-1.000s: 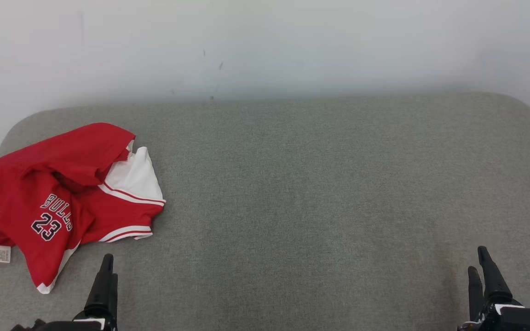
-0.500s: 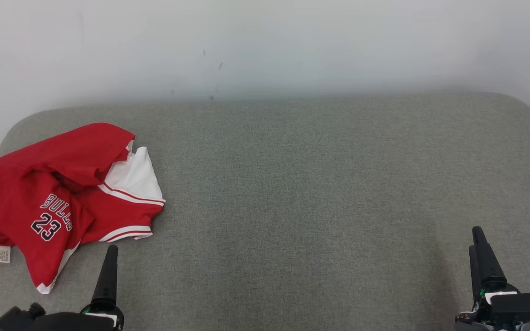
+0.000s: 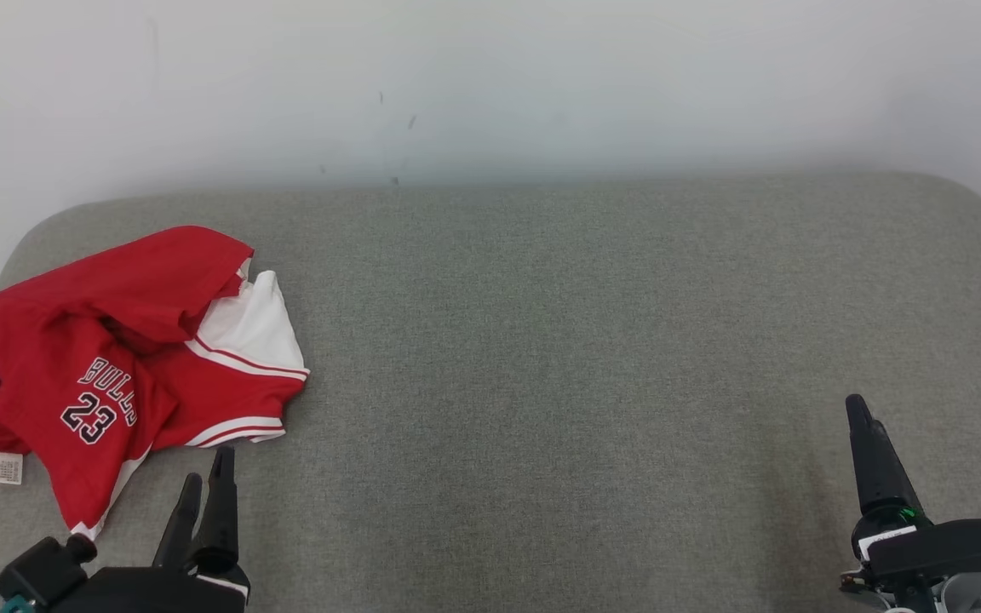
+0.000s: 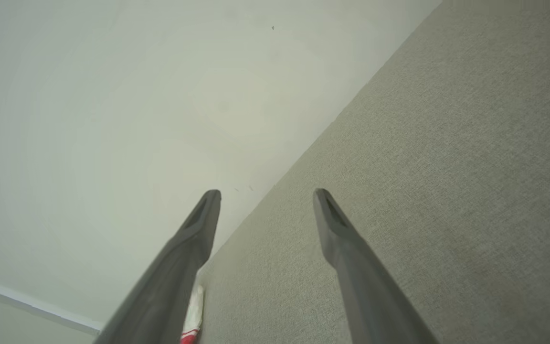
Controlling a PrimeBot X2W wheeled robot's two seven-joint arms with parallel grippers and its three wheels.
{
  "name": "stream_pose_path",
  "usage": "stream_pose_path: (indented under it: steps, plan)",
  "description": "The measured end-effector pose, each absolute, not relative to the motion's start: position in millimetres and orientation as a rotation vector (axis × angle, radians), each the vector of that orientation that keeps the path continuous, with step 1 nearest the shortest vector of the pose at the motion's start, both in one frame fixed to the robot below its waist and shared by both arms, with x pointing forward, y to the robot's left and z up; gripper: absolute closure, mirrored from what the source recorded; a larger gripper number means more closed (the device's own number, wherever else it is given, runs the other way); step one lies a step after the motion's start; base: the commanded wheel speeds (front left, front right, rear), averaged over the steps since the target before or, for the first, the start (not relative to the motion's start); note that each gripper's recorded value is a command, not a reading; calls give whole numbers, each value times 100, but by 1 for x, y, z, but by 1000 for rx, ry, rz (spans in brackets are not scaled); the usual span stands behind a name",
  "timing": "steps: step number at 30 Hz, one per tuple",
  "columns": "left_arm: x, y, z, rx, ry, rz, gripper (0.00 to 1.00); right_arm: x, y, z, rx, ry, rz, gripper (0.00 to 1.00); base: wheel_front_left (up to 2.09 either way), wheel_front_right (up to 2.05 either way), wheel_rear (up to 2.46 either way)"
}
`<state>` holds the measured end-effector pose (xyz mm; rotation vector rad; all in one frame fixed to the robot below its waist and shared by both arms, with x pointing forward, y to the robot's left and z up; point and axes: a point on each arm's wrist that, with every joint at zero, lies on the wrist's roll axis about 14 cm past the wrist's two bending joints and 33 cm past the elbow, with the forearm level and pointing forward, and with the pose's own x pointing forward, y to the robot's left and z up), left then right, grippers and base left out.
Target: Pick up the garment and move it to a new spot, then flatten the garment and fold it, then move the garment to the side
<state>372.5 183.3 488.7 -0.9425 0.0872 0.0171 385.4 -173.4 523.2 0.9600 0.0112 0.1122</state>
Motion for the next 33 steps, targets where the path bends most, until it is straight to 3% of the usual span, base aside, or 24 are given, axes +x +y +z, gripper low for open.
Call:
stream_pose_path:
  steps: [33]
  plan:
    - [374, 178, 525, -389, -61, -45, 0, 386, -147, 554, 390, -118, 225, 0, 0, 0, 0]
